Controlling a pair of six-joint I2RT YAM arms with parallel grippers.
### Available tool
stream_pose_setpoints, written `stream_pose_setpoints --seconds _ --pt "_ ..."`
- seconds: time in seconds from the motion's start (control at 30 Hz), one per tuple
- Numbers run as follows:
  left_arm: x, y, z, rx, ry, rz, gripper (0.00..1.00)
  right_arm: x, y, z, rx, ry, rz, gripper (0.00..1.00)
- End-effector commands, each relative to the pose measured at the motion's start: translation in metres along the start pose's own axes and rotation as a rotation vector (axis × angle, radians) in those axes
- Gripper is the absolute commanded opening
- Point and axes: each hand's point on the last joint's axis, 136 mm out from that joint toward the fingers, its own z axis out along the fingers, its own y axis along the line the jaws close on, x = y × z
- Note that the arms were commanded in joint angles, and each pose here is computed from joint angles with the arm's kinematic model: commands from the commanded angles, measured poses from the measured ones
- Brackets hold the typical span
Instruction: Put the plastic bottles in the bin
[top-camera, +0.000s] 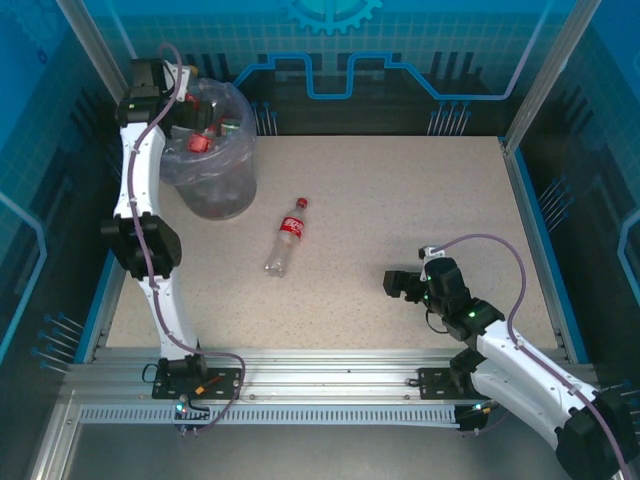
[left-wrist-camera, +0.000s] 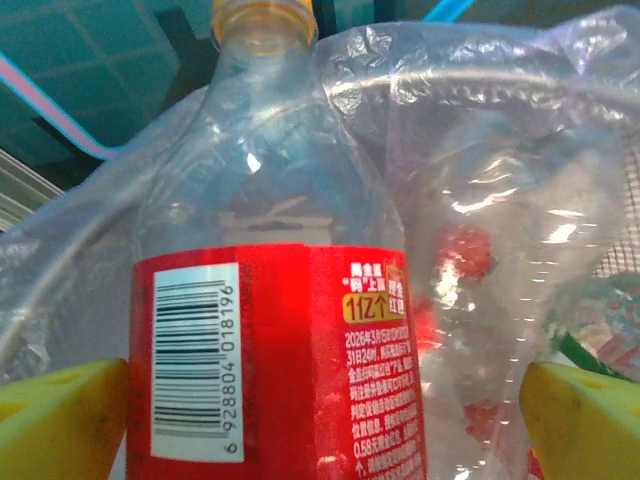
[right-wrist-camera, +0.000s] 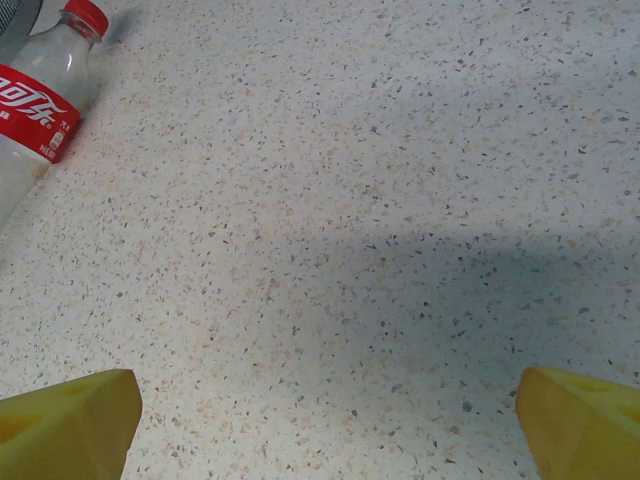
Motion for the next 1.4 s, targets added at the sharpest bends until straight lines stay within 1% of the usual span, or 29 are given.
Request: stream_pose_setpoints --seconds 0.0,0.17,0.33,0.43,0.53,0.63,0.7,0.8,0.83,0.9,0.97,1.07,1.2,1.27,1.37 --pt "-0.01 0.0 -0.015 0.022 -0.028 0.013 0.99 -0.005 0.001 0.003 -0.008 -0.015 0.023 0.97" --pt "-0.038 0.005 -0.05 -0.007 -0.117 0.02 0.99 -0.007 0.006 0.008 -0.026 -0.002 0.024 0.97" --pt "-0.058 0.007 -0.089 -0.037 -0.187 0.024 0.99 -0.01 0.01 0.01 -0.032 -0.001 0.016 0.97" --pt "-0.064 0.007 -0.109 -0.06 -0.206 0.015 0.99 -0.013 0.011 0.011 -0.031 -0.004 0.011 0.97" --pt "-0.063 0.004 -0.131 -0.09 -0.206 -0.028 0.99 -0.016 0.012 0.012 -0.029 -0.007 0.006 0.97" --pt "-0.056 -0.021 -0.15 -0.107 -0.202 -0.03 0.99 -0.018 0.013 0.014 -0.027 -0.006 0.002 0.97" --pt "-0.048 -0.051 -0.166 -0.086 -0.201 -0.027 0.99 -0.018 0.014 0.015 -0.028 -0.005 0.0 0.97" --pt "-0.027 -0.106 -0.187 0.027 -0.198 -0.053 0.98 -0.018 0.013 0.016 -0.022 -0.007 -0.001 0.97" --pt "-0.015 -0.125 -0.19 0.069 -0.187 -0.055 0.96 -0.018 0.012 0.016 -0.02 -0.006 -0.001 0.97" --pt "0.011 -0.162 -0.191 0.142 -0.15 -0.064 0.94 -0.017 0.011 0.017 -0.016 -0.005 -0.002 0.97" --pt "0.041 -0.196 -0.184 0.19 -0.083 -0.048 0.93 -0.015 0.01 0.018 -0.012 0.004 -0.007 0.97" --pt "0.085 -0.239 -0.159 0.263 0.03 -0.035 0.93 -0.011 0.008 0.019 -0.006 0.018 -0.012 0.97" --pt "0.138 -0.274 -0.11 0.309 0.196 -0.035 0.94 -0.009 0.008 0.02 -0.007 0.025 -0.004 0.97" --pt "0.159 -0.288 -0.084 0.329 0.253 -0.039 0.96 -0.008 0.008 0.021 -0.01 0.024 0.004 0.97" --pt "0.18 -0.298 -0.05 0.307 0.307 -0.02 0.99 -0.008 0.007 0.02 -0.009 0.023 0.012 0.97"
